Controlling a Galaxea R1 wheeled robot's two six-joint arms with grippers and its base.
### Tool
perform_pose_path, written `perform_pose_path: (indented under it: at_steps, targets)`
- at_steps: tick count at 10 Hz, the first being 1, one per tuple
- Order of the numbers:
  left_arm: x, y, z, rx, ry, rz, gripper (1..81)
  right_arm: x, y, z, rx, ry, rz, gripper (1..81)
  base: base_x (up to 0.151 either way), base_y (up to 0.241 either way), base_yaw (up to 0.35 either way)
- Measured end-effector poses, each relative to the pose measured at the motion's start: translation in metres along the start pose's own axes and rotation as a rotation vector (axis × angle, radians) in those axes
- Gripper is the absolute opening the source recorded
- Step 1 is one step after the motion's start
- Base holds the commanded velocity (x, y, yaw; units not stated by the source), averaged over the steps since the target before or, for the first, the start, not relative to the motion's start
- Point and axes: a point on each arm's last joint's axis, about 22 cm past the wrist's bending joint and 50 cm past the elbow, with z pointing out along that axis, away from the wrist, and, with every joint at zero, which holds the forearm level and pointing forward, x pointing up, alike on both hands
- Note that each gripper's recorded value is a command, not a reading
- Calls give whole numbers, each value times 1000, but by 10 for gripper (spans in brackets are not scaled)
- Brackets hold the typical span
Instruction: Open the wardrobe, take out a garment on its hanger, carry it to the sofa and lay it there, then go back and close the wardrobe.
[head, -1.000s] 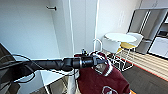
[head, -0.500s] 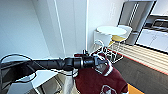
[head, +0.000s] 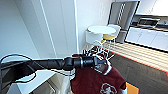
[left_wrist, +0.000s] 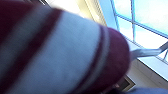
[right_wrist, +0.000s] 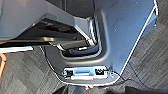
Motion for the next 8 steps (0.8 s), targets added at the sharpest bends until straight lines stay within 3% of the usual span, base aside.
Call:
perform_pose_path:
  at_steps: [4,8]
  targets:
    - [4,-8,-11,25,13,-13,10,2,0,0,2,7,1,811,0,0,-271]
    - [1,-5,-2,11,4,-13,10,2,-1,0,2,8,2,811,0,0,-276]
